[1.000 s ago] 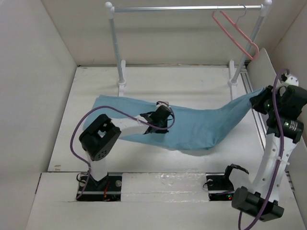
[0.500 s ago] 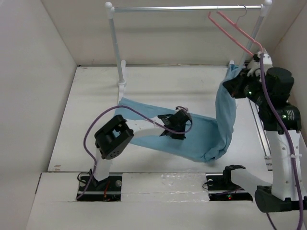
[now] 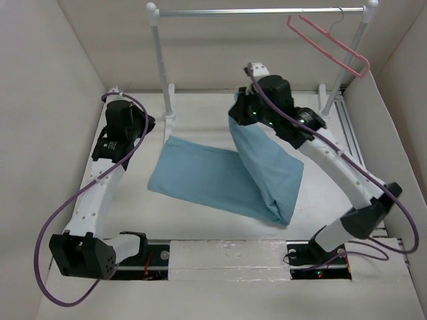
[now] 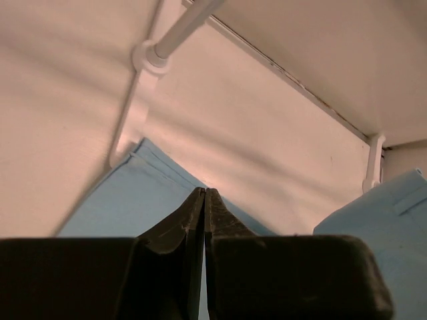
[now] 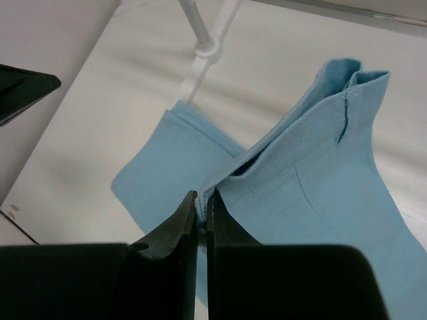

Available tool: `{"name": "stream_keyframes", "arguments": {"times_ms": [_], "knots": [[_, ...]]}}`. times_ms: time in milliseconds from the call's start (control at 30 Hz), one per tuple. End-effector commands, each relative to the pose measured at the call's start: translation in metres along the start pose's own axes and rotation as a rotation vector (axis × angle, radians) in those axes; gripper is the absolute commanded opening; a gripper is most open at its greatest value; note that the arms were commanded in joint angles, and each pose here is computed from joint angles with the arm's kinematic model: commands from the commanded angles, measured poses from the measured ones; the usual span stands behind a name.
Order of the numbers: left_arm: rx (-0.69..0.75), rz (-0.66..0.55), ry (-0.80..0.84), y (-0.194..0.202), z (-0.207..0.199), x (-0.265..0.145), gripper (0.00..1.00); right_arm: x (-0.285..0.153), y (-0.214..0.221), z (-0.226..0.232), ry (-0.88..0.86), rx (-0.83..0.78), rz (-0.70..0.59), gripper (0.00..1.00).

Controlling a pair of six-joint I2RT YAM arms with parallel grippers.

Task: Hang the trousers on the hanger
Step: Fold the trousers at the center of the board.

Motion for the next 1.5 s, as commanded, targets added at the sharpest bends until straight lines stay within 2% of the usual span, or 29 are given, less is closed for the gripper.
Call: {"name": "stream_keyframes", "arguments": {"times_ms": [0, 33, 100, 133, 167, 200, 233, 267, 333, 367, 467, 533, 567, 600, 633, 667, 700, 733, 767, 833, 867, 933, 1000, 1033, 1167, 1300, 1367, 1400, 1467], "knots": [[0.028, 0.043, 0.007, -0.003, 0.006, -0.003, 0.00, 0.019, -0.049, 0.062, -0.130, 0.032, -0.186, 0.00], [0.023, 0.027, 0.007, -0.009, 0.007, -0.005, 0.00, 0.049, -0.031, 0.072, -0.133, 0.023, -0.132, 0.00], [-0.003, -0.020, -0.011, -0.027, 0.016, -0.012, 0.00, 0.075, -0.013, 0.125, -0.227, 0.018, -0.095, 0.00], [-0.003, -0.026, -0.007, -0.028, 0.015, -0.014, 0.00, 0.074, -0.012, 0.127, -0.238, 0.017, -0.090, 0.00], [-0.015, -0.047, -0.029, -0.037, 0.022, -0.017, 0.00, 0.102, 0.021, 0.149, -0.272, -0.001, -0.022, 0.00], [-0.019, -0.058, -0.043, -0.043, 0.025, -0.020, 0.00, 0.110, 0.027, 0.166, -0.313, 0.003, -0.019, 0.04], [-0.014, -0.071, -0.055, -0.048, 0.027, -0.025, 0.00, 0.123, 0.042, 0.182, -0.355, -0.003, -0.005, 0.24], [-0.011, -0.095, -0.082, -0.056, 0.030, -0.030, 0.00, 0.152, 0.083, 0.194, -0.396, -0.014, 0.085, 0.36], [0.009, -0.130, -0.097, -0.065, 0.028, -0.038, 0.03, 0.162, 0.103, 0.214, -0.475, -0.002, 0.175, 0.56], [0.012, -0.166, -0.136, -0.073, 0.032, -0.042, 0.05, 0.173, 0.128, 0.214, -0.488, -0.004, 0.261, 0.59], [0.020, -0.167, -0.153, -0.072, 0.035, -0.043, 0.06, 0.161, 0.142, 0.197, -0.446, -0.071, 0.325, 0.60], [0.029, -0.143, -0.137, -0.063, 0.035, -0.037, 0.10, 0.129, 0.098, 0.182, -0.435, -0.071, 0.194, 0.60], [0.038, -0.104, -0.118, -0.049, 0.036, -0.028, 0.12, 0.129, 0.137, 0.155, -0.390, -0.073, 0.277, 0.60], [0.047, -0.070, -0.104, -0.038, 0.033, -0.022, 0.14, 0.118, 0.135, 0.142, -0.378, -0.066, 0.270, 0.58], [0.079, 0.064, -0.037, 0.005, 0.018, -0.004, 0.17, 0.085, 0.115, 0.110, -0.340, -0.044, 0.215, 0.40], [0.079, 0.079, -0.029, 0.011, 0.020, -0.001, 0.17, 0.085, 0.114, 0.108, -0.329, -0.045, 0.210, 0.40], [0.077, 0.118, -0.007, 0.027, 0.014, 0.005, 0.18, 0.080, 0.146, 0.082, -0.277, -0.046, 0.279, 0.31], [0.107, 0.186, 0.040, 0.057, -0.002, 0.018, 0.19, 0.061, 0.136, 0.062, -0.241, -0.036, 0.254, 0.07], [0.122, 0.221, 0.050, 0.074, -0.007, 0.026, 0.19, 0.053, 0.146, 0.048, -0.214, -0.031, 0.276, 0.00], [0.147, 0.315, 0.023, 0.109, -0.005, 0.050, 0.19, 0.034, 0.185, 0.012, -0.125, -0.037, 0.386, 0.00], [0.141, 0.357, 0.035, 0.119, -0.005, 0.056, 0.19, 0.019, 0.186, 0.002, -0.102, -0.038, 0.384, 0.00], [0.129, 0.423, 0.000, 0.144, 0.009, 0.073, 0.18, 0.002, 0.226, -0.027, -0.028, -0.015, 0.472, 0.00], [0.101, 0.433, -0.083, 0.150, 0.044, 0.080, 0.17, -0.017, 0.237, -0.041, -0.009, 0.055, 0.471, 0.00], [0.080, 0.434, -0.115, 0.153, 0.058, 0.082, 0.17, -0.025, 0.266, -0.055, 0.013, 0.084, 0.526, 0.00], [-0.035, 0.489, -0.275, 0.170, 0.135, 0.068, 0.17, -0.047, 0.302, -0.083, 0.078, 0.180, 0.559, 0.00], [-0.227, 0.513, -0.381, 0.177, 0.193, 0.047, 0.16, -0.045, 0.320, -0.109, 0.126, 0.199, 0.547, 0.00], [-0.315, 0.478, -0.406, 0.173, 0.214, 0.034, 0.15, -0.030, 0.323, -0.127, 0.153, 0.202, 0.546, 0.00], [-0.324, 0.457, -0.414, 0.169, 0.218, 0.030, 0.15, -0.018, 0.312, -0.131, 0.133, 0.153, 0.519, 0.00], [-0.310, 0.399, -0.417, 0.156, 0.216, 0.025, 0.16, 0.003, 0.314, -0.143, 0.134, 0.131, 0.579, 0.00]]}}
Point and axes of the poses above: each gripper's point midway between its finger pads, its own x axis out along the fingers, its own z axis along the line the jaws close on, y = z × x, the point moved 3 cm from there along -x, back along the fingers, and after that the axes turned 1 degree about x, right-handed, at the moved point
